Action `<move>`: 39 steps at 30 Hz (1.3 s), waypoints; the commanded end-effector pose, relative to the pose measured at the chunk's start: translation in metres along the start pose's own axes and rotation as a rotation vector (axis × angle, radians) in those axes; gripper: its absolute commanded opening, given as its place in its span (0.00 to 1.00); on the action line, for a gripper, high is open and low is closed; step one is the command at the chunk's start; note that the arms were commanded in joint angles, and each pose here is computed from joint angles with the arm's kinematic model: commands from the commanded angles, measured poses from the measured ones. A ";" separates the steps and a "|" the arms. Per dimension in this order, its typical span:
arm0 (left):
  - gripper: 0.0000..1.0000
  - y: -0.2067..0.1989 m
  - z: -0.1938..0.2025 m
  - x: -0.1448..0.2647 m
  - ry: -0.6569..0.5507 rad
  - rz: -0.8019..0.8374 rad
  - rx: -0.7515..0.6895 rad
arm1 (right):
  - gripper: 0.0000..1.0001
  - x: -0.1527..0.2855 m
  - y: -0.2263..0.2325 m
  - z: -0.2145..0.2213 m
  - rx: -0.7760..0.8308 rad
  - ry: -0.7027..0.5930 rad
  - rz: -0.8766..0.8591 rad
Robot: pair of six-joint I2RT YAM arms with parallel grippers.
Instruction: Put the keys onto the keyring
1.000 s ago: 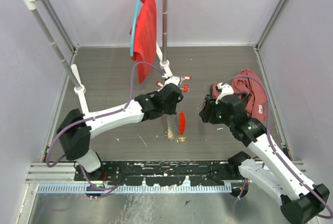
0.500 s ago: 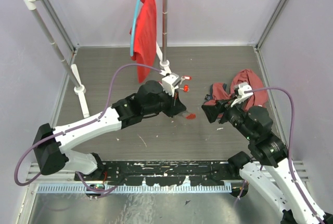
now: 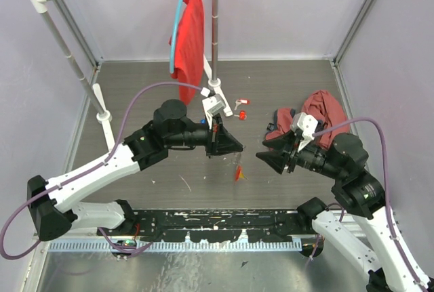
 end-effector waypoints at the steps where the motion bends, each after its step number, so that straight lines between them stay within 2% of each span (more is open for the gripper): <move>1: 0.00 -0.030 -0.020 0.015 -0.037 0.186 -0.093 | 0.47 0.009 0.033 -0.027 0.133 -0.049 -0.244; 10: 0.00 -0.050 -0.027 0.026 -0.019 0.308 -0.126 | 0.50 0.004 0.047 -0.035 0.163 -0.014 -0.409; 23: 0.00 -0.056 -0.030 0.025 0.018 0.361 -0.107 | 0.45 -0.011 0.039 -0.025 0.150 0.130 -0.501; 39: 0.00 -0.053 -0.028 0.018 0.039 0.369 -0.085 | 0.37 -0.019 0.042 -0.028 0.126 0.121 -0.575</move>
Point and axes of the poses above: each gripper's point midway between its finger pads, its own x axis back along the fingers, its own y axis along the line the jaws close on, z = x × y, the point moved 5 cm from there along x, back along the fingers, and after that the axes turned 6 degrees about -x, right-handed, at the moved point
